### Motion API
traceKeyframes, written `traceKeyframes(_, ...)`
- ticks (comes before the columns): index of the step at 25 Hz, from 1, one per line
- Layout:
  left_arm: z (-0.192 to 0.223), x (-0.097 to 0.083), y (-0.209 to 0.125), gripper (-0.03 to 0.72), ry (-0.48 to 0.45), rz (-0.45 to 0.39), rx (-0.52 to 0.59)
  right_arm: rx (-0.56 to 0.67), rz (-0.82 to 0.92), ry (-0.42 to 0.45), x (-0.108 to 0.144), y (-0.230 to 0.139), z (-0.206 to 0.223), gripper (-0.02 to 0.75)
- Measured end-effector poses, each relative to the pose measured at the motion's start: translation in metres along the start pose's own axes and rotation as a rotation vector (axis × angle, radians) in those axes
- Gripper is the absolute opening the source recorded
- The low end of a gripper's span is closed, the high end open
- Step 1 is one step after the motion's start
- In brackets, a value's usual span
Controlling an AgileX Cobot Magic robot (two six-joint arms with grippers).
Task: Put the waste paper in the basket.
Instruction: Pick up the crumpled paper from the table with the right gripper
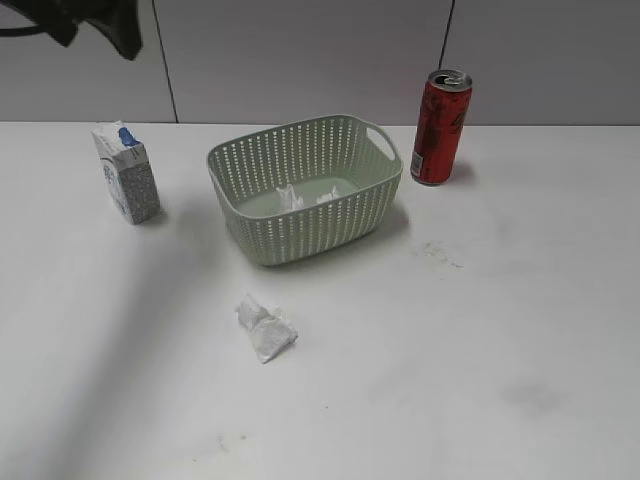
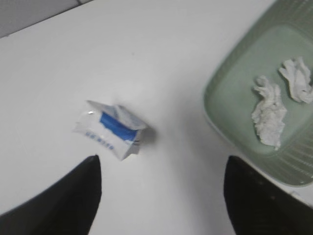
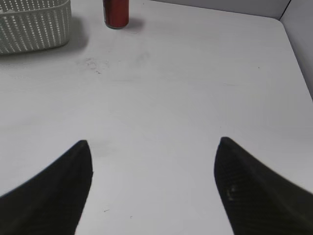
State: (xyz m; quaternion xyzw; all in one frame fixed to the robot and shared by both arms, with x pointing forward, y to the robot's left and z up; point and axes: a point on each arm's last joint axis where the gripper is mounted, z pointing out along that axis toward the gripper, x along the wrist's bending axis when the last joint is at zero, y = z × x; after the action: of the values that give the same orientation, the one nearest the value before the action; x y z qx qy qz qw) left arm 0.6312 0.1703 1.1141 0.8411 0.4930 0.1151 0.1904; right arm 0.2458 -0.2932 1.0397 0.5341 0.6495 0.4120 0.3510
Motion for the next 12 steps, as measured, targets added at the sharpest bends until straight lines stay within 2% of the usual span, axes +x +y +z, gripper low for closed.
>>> traceKeyframes(3,-0.02,0.024,-0.017,0.59,0.033,-0.065,-0.007,0.0,0.0,0.0,0.0,0.0,0.0,0.587)
traceKeyframes(7,-0.045,0.044,-0.053,0.59,0.064,-0.148,0.009,0.0,0.0,0.0,0.0,0.0,0.0,0.587)
traceKeyframes(10,-0.061,0.042,-0.083,0.59,0.067,-0.184,0.024,0.0,0.0,0.0,0.0,0.0,0.0,0.587)
traceKeyframes(12,-0.072,0.034,-0.104,0.59,0.065,-0.191,0.031,0.0,0.0,0.0,0.0,0.0,0.0,0.587)
